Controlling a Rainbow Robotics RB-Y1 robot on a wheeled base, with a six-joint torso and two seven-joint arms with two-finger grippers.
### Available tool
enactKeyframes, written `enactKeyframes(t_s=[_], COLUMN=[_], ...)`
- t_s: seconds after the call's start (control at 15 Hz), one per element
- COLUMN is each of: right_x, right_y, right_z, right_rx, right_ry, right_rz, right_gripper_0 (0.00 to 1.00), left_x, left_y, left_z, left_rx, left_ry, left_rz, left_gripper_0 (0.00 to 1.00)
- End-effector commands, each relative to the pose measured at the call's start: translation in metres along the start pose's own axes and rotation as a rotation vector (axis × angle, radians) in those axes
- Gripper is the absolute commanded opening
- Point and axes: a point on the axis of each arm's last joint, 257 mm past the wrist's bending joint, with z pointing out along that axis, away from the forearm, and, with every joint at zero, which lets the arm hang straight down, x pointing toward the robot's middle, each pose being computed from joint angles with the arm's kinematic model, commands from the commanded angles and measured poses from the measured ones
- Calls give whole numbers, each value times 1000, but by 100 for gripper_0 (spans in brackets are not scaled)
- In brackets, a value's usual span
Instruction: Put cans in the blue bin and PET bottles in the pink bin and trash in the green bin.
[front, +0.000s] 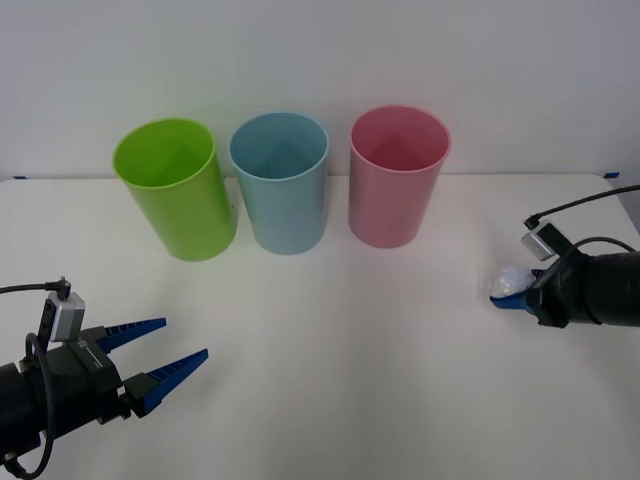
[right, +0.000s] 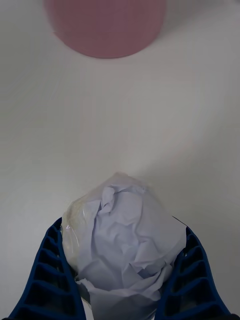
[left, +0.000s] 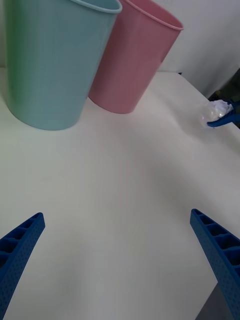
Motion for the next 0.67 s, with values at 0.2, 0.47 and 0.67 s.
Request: enactKeyframes(t_s=[0.2, 0.47, 0.67], right_x=[-19, -74, -117], right_y=[42, 71, 81], right_z=[-48, -74, -92], right_rx=[-79, -202, -215], right_ry=[-163, -352, -482], right_rz=[31, 81, 94], right_gripper_0=[0, 0, 0], left_x=[0, 0, 0], left_y=[0, 0, 0], left_z=[0, 0, 0], left_rx=[0, 0, 0], left_ry=[0, 0, 0], left_rz=[0, 0, 0], left_gripper_0=[100, 100, 100])
